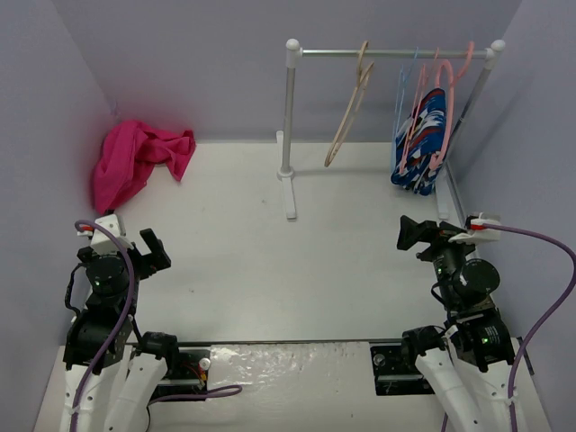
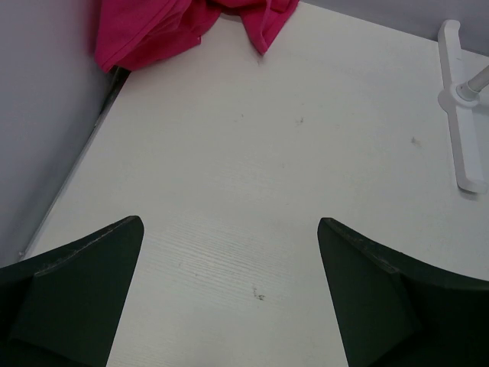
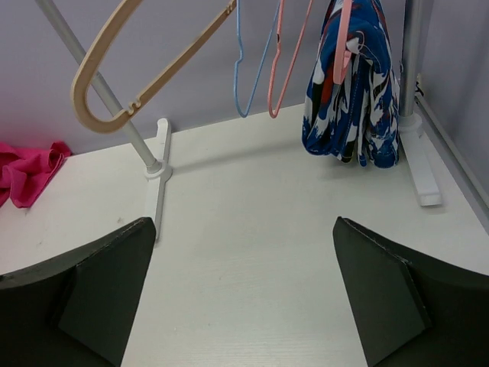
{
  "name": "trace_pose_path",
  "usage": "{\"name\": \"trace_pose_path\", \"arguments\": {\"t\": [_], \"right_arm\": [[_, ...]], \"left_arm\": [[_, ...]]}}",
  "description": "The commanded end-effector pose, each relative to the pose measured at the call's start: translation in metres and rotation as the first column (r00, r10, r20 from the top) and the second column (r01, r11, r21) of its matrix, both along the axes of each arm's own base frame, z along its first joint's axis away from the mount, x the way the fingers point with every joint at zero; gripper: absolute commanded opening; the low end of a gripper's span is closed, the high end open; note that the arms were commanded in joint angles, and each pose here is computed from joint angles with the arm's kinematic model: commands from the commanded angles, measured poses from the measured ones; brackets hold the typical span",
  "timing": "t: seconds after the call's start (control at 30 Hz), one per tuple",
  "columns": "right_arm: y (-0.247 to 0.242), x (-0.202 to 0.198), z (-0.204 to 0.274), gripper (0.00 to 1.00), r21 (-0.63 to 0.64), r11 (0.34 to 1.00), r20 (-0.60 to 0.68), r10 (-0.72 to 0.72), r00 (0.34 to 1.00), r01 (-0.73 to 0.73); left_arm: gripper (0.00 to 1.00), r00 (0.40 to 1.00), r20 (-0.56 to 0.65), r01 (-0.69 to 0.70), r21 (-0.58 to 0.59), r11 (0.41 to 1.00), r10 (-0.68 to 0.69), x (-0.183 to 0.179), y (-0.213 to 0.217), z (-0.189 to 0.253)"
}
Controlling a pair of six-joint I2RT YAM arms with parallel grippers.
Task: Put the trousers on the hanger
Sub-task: Flatten out the trousers at the center of the board.
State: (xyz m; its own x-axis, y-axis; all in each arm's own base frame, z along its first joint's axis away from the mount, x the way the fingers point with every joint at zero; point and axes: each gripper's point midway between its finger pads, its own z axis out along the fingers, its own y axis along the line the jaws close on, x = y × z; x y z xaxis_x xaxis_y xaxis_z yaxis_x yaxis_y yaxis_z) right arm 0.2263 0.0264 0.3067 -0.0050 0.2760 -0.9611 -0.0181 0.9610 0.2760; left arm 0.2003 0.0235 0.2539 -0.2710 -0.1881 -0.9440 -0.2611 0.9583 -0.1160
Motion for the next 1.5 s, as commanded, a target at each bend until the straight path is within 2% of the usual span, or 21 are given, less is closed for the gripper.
{"name": "trace_pose_path", "arguments": {"t": [0.0,0.3,0.5,0.6,0.73,0.9,1.03,1.1,1.17,1.23,1.27,1.33,1.47], "right_arm": [[0.000,0.003,0.026,1.00,0.034,0.999,0.087,-0.009,0.996,0.006],[-0.006,0.002,0.023,1.00,0.081,0.996,0.083,-0.053,0.995,0.047],[0.003,0.013,0.007,1.00,0.097,0.995,0.006,-0.024,1.000,0.023],[0.009,0.019,-0.004,1.00,0.103,0.995,-0.040,-0.006,0.999,0.010],[0.024,0.023,-0.009,1.00,0.113,0.992,-0.074,0.072,0.995,-0.063],[0.034,0.027,-0.013,1.00,0.127,0.987,-0.100,0.115,0.988,-0.102],[0.041,0.025,-0.013,1.00,0.134,0.981,-0.097,0.156,0.983,-0.143],[0.043,0.024,-0.013,1.00,0.131,0.979,-0.098,0.168,0.981,-0.155],[0.045,0.023,-0.014,1.00,0.121,0.977,-0.097,0.185,0.978,-0.173],[0.047,0.021,-0.014,1.00,0.112,0.976,-0.095,0.199,0.975,-0.188],[0.048,0.021,-0.016,1.00,0.110,0.975,-0.097,0.203,0.974,-0.192],[0.050,0.019,-0.019,1.00,0.096,0.974,-0.098,0.213,0.972,-0.204],[0.052,0.018,-0.023,1.00,0.088,0.972,-0.104,0.227,0.968,-0.218]], "left_arm": [[0.97,0.999,0.046,-0.006,-0.015,1.000,0.006,0.011,-0.001,0.010],[0.97,0.999,-0.042,0.030,-0.021,0.999,-0.031,0.024,-0.010,-0.007],[0.97,0.984,-0.172,0.027,-0.045,0.999,-0.034,0.047,-0.017,-0.026],[0.97,0.985,-0.172,0.018,-0.092,0.996,-0.034,0.067,-0.024,-0.023],[0.97,0.986,-0.168,-0.007,-0.132,0.991,-0.016,0.117,-0.031,-0.025],[0.97,0.981,-0.161,-0.127,-0.133,0.983,0.105,0.200,-0.018,-0.029],[0.97,0.967,-0.169,-0.206,-0.091,0.974,0.189,0.276,-0.001,-0.047],[0.97,0.951,-0.229,-0.231,-0.074,0.970,0.208,0.306,0.008,-0.080],[0.97,0.952,-0.218,-0.236,-0.072,0.969,0.216,0.337,0.013,-0.081],[0.97,0.945,-0.231,-0.252,-0.063,0.966,0.232,0.359,0.021,-0.097],[0.97,0.948,-0.210,-0.258,-0.066,0.964,0.239,0.367,0.024,-0.090],[0.97,0.936,-0.235,-0.280,-0.044,0.959,0.262,0.386,0.032,-0.117],[0.89,0.922,-0.235,-0.325,-0.034,0.945,0.308,0.413,0.056,-0.141]]}}
